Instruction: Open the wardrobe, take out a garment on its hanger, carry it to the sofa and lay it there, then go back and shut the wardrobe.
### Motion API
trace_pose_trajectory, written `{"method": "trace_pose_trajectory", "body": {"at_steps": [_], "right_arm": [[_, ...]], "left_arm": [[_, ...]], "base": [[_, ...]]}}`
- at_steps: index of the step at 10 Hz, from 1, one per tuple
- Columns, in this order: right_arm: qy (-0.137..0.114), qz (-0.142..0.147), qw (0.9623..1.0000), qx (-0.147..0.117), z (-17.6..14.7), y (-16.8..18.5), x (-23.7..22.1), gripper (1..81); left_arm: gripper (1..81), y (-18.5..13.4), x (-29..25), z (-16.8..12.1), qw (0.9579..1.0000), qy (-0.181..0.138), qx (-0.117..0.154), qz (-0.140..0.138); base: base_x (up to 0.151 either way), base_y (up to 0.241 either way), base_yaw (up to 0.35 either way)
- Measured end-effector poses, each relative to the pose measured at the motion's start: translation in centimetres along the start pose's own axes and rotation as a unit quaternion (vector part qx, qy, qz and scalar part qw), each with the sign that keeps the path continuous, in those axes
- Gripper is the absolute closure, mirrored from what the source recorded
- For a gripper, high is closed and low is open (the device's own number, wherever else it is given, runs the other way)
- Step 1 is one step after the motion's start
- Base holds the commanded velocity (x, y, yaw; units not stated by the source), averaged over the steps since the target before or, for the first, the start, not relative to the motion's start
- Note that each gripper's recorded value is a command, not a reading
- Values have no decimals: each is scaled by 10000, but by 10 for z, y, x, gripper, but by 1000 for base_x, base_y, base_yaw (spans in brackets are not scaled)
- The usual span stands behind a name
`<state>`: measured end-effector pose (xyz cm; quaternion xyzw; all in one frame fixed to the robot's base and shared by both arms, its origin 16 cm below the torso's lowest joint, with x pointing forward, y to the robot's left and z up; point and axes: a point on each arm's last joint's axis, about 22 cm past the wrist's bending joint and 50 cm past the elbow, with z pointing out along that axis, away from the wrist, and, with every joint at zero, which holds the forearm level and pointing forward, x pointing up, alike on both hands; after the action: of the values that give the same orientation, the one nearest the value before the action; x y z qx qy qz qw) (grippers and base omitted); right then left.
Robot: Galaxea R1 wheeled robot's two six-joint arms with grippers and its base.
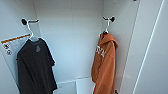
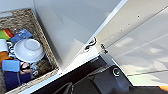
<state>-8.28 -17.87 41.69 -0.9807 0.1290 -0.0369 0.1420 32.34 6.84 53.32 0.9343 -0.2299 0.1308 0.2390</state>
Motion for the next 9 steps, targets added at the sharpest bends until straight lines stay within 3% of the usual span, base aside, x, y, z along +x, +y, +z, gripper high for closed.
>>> {"method": "trace_pose_trajectory", "body": {"at_steps": [4,9], "right_arm": [[5,-5,10000,-1,0,0,1,10],[40,-12,10000,12,1,-2,7,10]], "left_arm": [[10,47,49,-21,9979,88,-613,214],[10,50,168,-83,9958,458,-703,364]], "base": [[0,0,0],[0,0,0]]}}
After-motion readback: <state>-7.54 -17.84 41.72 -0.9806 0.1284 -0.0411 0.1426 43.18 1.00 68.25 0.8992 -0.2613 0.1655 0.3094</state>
